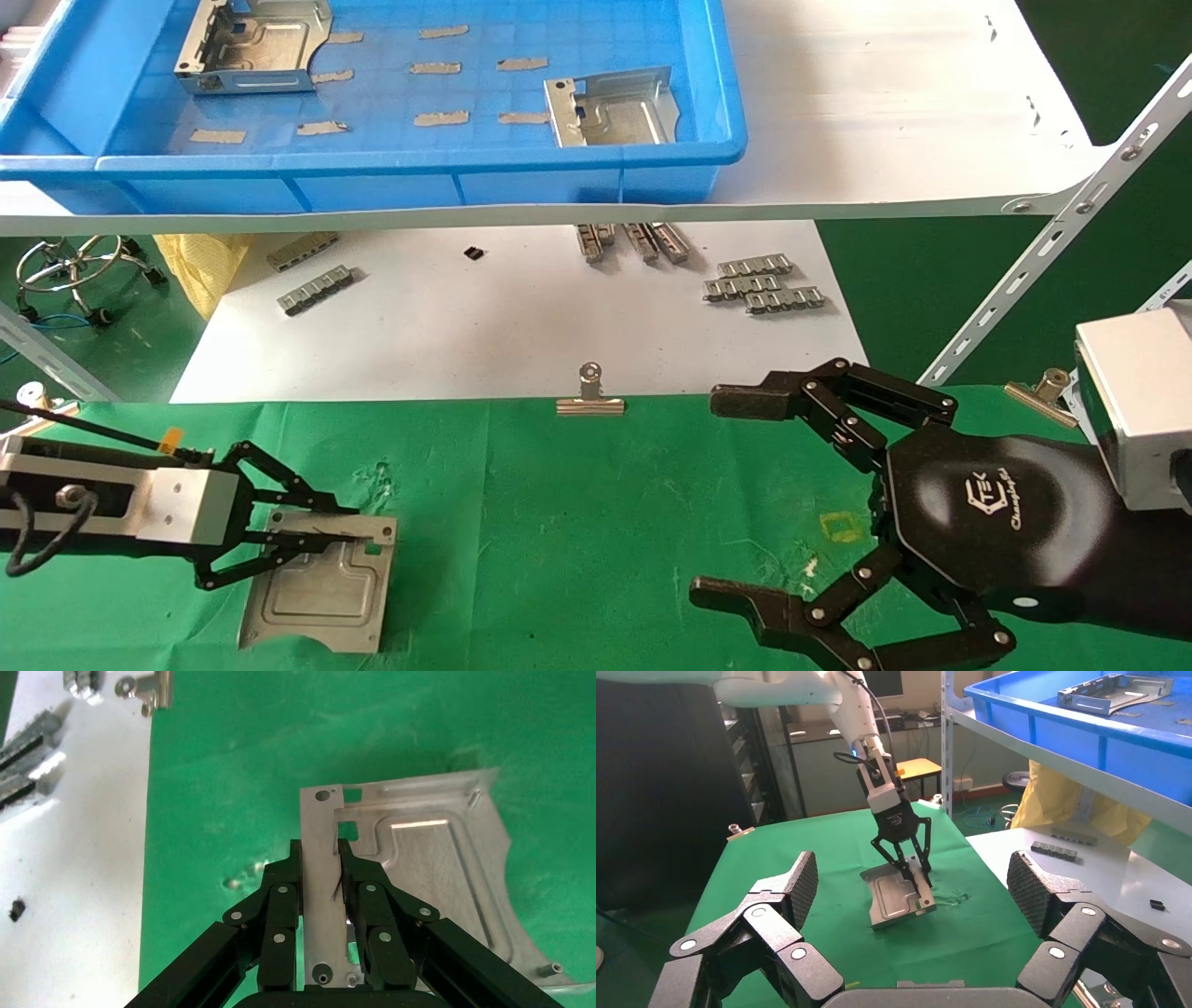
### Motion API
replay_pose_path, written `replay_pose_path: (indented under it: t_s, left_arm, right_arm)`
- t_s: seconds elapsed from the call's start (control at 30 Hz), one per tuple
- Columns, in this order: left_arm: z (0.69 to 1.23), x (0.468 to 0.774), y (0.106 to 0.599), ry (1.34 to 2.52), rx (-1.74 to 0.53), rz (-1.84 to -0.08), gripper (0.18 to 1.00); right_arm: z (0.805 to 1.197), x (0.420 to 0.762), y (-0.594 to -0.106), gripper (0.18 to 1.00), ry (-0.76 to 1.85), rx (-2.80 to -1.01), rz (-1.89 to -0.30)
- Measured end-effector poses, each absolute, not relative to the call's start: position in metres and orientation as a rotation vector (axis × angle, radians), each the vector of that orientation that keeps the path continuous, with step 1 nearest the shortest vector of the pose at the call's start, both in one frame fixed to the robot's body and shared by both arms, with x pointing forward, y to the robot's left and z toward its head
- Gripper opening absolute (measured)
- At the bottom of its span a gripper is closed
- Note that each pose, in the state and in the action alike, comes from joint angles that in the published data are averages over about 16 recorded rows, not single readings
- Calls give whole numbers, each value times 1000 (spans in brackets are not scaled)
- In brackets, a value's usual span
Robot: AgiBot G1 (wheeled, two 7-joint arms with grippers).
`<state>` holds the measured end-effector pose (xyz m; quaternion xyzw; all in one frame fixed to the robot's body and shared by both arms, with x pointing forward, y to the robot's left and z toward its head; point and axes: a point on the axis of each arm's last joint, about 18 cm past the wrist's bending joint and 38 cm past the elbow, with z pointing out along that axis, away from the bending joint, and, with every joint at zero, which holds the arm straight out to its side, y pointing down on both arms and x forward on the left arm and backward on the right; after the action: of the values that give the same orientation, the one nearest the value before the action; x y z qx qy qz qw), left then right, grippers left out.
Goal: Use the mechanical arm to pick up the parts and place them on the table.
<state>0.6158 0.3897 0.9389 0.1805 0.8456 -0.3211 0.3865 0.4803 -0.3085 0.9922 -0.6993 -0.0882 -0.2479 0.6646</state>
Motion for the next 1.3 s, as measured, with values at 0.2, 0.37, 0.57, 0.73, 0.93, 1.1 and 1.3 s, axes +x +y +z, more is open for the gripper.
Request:
replay_pose_path:
  t_s: [0.2,0.37,0.57,0.73,0.93,1.1,1.3]
  left_arm:
    - [941,619,393,2137,428,-829,320]
    - [946,620,393,2099,333,-928,378]
    - [951,620,392,2030,162,-1123,475]
    - [950,620,392,1968,21,-1285,575]
    - [947,619,392,1932,-54,-1380,709]
    - [947,618,390,1924,-61,-1403,809]
    - [949,616,384,1920,-41,-1432,905]
  right_arm:
    - [992,480,-308,1001,-199,-1580,-560]
    - [992,480,-308,1001,-199,-1580,-560]
    - [992,480,-309,1001,-199,-1580,-560]
    - [992,480,-309,1001,-199,-1579,-560]
    - [992,480,-309,1001,-199,-1579,-560]
    - [992,480,-309,1001,-199,-1579,-560]
    - [992,480,-309,1001,-199,-1579,-560]
